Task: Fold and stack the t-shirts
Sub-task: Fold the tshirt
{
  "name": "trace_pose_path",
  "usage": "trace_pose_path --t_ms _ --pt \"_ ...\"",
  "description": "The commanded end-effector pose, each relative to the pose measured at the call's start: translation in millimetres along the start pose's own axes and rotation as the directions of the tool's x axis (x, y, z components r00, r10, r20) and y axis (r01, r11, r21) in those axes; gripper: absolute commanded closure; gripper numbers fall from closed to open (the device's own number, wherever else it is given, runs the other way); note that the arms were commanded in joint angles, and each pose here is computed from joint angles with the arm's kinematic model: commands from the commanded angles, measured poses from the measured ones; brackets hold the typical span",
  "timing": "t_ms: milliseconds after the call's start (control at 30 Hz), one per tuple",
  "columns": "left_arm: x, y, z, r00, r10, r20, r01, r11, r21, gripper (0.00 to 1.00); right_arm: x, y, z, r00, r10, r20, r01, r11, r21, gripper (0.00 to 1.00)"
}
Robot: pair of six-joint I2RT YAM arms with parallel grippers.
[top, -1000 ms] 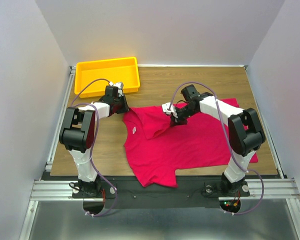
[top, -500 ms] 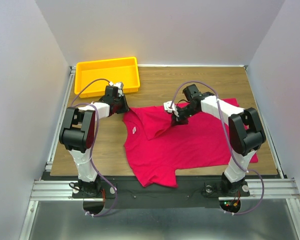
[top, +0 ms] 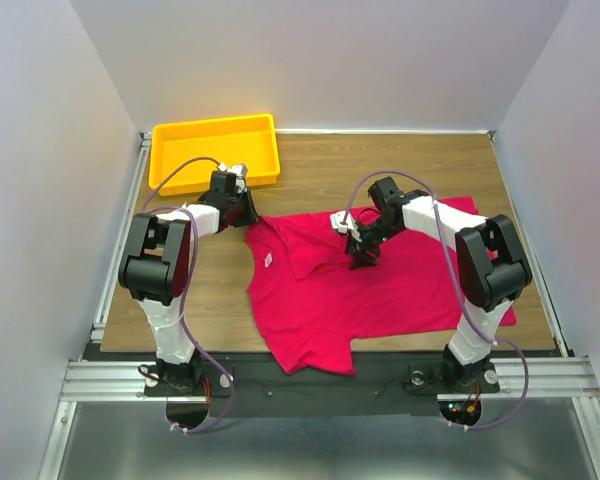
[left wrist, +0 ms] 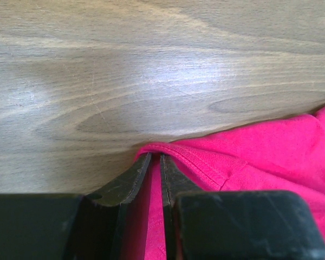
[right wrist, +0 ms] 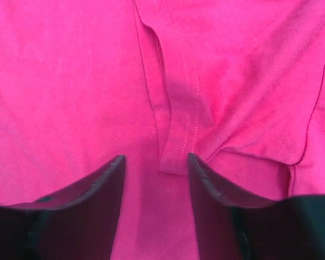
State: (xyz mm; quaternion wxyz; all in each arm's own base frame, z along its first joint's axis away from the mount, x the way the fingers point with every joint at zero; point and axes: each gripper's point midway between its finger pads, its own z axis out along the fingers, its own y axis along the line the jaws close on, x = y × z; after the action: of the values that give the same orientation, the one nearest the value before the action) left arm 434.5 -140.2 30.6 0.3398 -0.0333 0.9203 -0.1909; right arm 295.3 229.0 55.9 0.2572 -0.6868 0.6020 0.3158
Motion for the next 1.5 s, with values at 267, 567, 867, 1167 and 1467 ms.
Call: trace_pose_path --t_ms 267,567,867,1167,1467 --pt "-10 -1 -2 1.000 0.024 0.014 -0.024 1.000 0.008 0.76 -86 -1 -1 0.992 -0.068 0.107 0.068 0.998 0.002 0.39" --pt "-4 0 0 1.000 0.022 0.003 -0.022 1.000 0.014 0.76 -105 -9 70 0.995 -0.094 -0.044 0.096 0.994 0.050 0.43" --pt "-6 -3 0 1.000 0.025 0.007 -0.026 0.999 0.025 0.76 -96 -13 103 0.990 -0.063 -0.126 0.075 0.993 0.090 0.49" --pt "-5 -3 0 1.000 0.023 0.007 -0.023 0.999 0.027 0.76 -92 0 115 0.988 -0.064 -0.138 0.073 0.996 0.058 0.54" --pt "-4 -3 0 1.000 0.024 0.006 -0.024 0.999 0.028 0.76 -95 11 116 0.990 -0.068 -0.126 0.073 0.997 0.034 0.54"
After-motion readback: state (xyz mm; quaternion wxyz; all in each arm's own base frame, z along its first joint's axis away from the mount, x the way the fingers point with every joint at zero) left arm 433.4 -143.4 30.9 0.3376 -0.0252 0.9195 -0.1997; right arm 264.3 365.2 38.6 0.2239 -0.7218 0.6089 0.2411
